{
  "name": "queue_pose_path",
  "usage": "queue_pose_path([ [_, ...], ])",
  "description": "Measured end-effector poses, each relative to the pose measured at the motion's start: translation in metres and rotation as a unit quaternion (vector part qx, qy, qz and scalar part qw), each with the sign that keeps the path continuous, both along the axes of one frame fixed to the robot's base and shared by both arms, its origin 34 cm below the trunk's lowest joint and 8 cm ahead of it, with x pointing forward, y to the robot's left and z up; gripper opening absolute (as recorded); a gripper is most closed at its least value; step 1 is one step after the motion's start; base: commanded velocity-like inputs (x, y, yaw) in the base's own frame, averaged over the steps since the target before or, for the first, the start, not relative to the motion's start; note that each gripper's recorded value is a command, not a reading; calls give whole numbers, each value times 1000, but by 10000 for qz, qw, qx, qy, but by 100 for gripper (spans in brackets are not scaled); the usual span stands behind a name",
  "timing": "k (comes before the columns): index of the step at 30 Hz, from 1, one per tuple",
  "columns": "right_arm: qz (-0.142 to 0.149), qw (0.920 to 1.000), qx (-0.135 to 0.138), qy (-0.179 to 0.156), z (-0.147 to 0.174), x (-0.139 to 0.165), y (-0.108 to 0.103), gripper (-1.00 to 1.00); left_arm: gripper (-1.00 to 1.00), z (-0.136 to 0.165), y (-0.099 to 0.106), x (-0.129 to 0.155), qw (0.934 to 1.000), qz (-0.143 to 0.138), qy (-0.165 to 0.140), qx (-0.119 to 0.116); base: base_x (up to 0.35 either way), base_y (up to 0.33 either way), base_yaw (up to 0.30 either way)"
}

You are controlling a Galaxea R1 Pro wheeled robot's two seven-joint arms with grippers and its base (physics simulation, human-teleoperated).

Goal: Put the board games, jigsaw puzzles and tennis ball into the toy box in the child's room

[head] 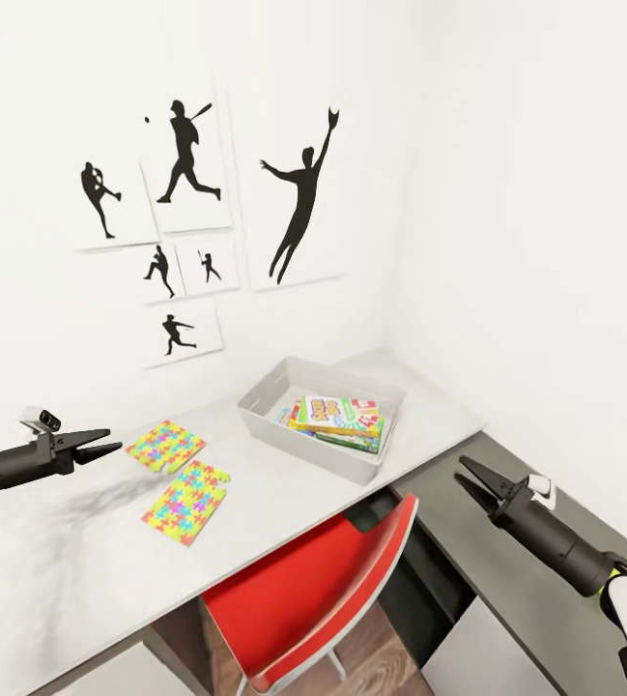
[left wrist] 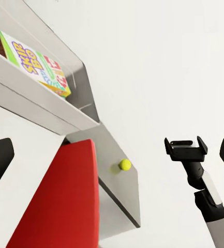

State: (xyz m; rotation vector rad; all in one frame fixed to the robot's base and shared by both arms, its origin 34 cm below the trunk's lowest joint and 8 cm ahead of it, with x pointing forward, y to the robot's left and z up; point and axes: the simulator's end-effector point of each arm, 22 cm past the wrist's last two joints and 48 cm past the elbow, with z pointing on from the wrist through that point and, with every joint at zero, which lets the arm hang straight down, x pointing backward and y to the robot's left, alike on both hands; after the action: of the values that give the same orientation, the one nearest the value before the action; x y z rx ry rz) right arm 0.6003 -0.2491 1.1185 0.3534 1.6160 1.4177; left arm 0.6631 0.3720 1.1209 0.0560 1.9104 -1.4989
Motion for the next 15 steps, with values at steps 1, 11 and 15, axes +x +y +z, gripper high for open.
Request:
queue_pose_path([
  [1, -8, 10000, -7, -16, 1, 0, 0, 100, 100, 1, 0, 0, 10000, 0, -8, 0, 0, 0, 0],
  [11, -17, 9999, -13, -104, 8, -1, 1, 100, 100, 10, 0, -2, 10000, -1, -88, -1, -57, 0, 8],
  [15, -21, 9999, -14, -137, 11, -2, 0, 100, 100, 13, 0, -3, 9999, 0, -118, 4, -251, 0, 55],
])
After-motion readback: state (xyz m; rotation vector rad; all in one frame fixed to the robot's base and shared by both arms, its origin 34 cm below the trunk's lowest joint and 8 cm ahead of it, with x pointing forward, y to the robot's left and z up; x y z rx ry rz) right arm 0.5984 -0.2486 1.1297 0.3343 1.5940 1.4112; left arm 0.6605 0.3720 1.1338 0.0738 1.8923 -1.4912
